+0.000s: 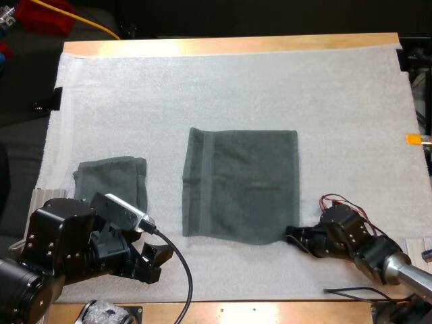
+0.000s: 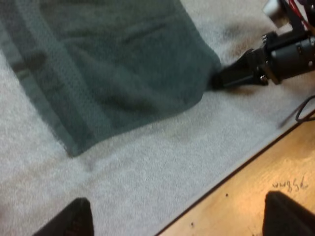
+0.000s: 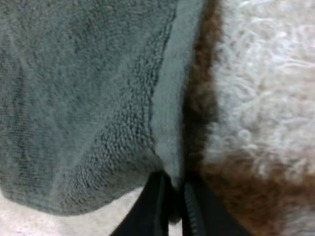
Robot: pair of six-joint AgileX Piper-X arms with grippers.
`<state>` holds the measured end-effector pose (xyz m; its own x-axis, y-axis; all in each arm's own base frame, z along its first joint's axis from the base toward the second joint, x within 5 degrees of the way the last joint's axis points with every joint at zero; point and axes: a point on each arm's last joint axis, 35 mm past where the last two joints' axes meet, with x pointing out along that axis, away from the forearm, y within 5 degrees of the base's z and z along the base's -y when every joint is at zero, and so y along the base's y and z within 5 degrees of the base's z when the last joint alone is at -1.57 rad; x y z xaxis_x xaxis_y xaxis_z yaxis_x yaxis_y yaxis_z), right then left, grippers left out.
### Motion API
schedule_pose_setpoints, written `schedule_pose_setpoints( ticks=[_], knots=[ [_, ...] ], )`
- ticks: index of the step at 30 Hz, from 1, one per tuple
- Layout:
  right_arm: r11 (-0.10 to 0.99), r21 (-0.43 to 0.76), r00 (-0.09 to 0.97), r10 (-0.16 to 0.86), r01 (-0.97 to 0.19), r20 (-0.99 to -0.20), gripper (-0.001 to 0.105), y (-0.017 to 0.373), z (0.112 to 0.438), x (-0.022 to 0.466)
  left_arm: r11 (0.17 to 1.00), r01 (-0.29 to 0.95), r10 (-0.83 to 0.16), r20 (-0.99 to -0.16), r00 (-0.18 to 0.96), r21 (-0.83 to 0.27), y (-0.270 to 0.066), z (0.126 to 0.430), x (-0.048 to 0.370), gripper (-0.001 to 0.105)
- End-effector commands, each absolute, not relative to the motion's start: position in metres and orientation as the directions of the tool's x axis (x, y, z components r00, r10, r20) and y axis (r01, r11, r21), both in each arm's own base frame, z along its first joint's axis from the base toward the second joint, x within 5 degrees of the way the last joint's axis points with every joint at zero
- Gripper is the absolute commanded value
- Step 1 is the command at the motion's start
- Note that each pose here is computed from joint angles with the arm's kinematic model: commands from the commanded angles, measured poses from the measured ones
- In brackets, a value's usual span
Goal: Pick towel from pile, fold and stack
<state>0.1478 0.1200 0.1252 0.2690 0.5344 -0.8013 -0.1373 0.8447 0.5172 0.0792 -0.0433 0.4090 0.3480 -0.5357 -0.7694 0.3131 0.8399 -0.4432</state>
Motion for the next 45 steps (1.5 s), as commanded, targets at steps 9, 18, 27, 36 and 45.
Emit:
schedule_pose_setpoints(
  ticks=[9,18,27,36,45],
  knots=[
    [0.9,0.393,0.256,0.432,-0.188,-0.865,0.001,0.106,0.134,0.133,0.838,0.306,-0.539,-0.774,0.331,-0.452,-0.048,0.389,0.09,0.069],
    [0.914,0.342,0.22,0.388,-0.217,-0.895,0.001,0.1,0.134,0.125,0.789,0.234,-0.613,-0.748,0.254,-0.568,-0.06,0.335,0.114,0.069],
    [0.914,0.342,0.219,0.387,-0.217,-0.896,0.001,0.1,0.134,0.125,0.807,0.142,-0.591,-0.783,0.193,-0.573,-0.069,0.284,0.137,0.069],
    [0.914,0.342,0.219,0.387,-0.217,-0.896,0.001,0.1,0.134,0.125,0.825,0.088,-0.565,-0.817,0.116,-0.558,-0.076,0.24,0.157,0.069],
    [0.914,0.342,0.219,0.387,-0.217,-0.896,0.001,0.1,0.134,0.125,0.843,0.038,-0.538,-0.841,0.045,-0.537,-0.084,0.21,0.177,0.069]
  ],
)
